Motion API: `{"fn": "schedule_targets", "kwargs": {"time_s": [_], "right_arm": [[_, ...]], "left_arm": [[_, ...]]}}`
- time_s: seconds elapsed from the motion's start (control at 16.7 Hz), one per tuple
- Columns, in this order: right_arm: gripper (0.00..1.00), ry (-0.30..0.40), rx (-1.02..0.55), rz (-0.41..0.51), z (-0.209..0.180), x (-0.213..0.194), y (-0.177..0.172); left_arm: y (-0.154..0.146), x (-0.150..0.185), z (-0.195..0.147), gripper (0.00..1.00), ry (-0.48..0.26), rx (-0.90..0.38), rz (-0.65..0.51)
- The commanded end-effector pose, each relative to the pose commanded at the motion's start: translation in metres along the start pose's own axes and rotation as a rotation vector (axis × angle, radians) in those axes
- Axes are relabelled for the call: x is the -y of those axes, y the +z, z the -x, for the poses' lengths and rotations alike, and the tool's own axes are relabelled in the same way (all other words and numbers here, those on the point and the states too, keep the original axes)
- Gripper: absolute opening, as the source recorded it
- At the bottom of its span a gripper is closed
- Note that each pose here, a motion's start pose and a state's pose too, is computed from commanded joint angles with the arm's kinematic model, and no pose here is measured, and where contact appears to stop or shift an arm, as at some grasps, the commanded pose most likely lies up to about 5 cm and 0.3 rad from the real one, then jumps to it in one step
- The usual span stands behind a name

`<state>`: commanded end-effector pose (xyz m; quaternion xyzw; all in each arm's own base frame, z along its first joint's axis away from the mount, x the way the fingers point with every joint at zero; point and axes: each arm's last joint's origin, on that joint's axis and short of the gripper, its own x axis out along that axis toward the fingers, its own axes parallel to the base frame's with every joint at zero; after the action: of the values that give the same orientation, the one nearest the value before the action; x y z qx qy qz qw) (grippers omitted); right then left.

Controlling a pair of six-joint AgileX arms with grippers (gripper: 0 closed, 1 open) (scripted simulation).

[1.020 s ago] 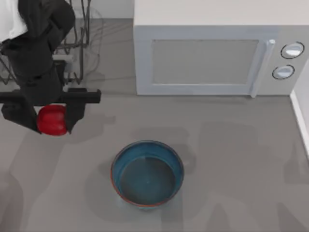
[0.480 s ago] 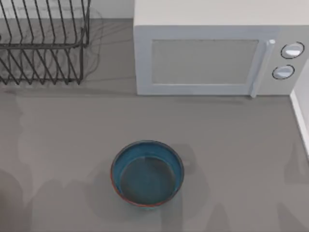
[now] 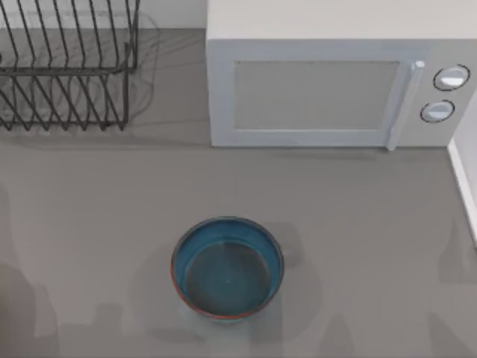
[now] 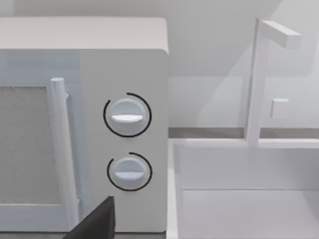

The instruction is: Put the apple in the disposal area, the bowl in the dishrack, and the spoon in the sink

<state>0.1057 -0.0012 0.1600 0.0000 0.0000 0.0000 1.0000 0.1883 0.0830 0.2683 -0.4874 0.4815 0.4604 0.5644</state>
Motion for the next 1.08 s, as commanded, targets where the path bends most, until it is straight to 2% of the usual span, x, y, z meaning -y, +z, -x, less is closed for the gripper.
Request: {"fn": "schedule_targets", "kwargs": {"time_s": [0.24,0.6,0.9,1.08], "right_arm": [[1.0,0.0,0.0,0.0,0.0,0.0,0.0],[1.0,0.0,0.0,0.0,0.0,0.0,0.0],[1.0,0.0,0.0,0.0,0.0,0.0,0.0],[1.0,0.0,0.0,0.0,0.0,0.0,0.0]], "left_arm": [[0.0,0.002,-0.011,0.0,0.006,-0.004,-0.007],[0.0,0.0,-0.065,0.0,-0.002,0.002,0.0],[0.0,-0.001,-0.07,0.0,0.0,0.0,0.0],[0.0,-0.001,-0.07,0.23,0.0,0.0,0.0]]}}
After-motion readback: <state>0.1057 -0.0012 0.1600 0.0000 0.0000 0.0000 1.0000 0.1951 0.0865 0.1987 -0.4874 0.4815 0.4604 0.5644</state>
